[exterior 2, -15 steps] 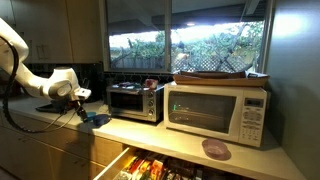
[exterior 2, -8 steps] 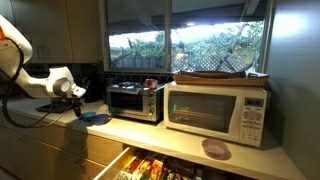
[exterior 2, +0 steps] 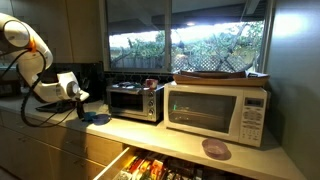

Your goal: Move the blue plate from the left to the right

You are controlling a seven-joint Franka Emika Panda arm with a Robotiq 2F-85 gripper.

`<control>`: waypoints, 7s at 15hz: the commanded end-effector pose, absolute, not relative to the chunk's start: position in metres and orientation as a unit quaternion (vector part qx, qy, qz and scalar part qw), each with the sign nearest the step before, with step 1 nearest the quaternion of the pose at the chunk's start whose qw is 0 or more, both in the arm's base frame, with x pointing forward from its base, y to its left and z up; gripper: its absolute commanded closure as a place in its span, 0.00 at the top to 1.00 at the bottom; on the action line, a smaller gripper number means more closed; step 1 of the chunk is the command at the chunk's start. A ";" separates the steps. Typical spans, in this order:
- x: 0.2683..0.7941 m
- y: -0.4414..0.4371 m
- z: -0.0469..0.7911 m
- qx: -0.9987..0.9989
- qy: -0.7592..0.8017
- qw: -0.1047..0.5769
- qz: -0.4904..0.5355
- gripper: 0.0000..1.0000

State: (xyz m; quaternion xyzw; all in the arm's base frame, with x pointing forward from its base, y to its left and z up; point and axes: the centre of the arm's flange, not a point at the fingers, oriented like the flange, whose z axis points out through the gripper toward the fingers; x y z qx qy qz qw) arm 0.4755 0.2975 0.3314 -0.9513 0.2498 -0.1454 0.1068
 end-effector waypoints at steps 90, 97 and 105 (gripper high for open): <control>0.490 -0.183 0.377 -0.633 0.753 0.061 -0.169 0.01; 0.497 -0.217 0.352 -0.586 0.778 0.092 -0.207 0.01; 0.522 -0.239 0.328 -0.551 0.810 0.064 -0.189 0.01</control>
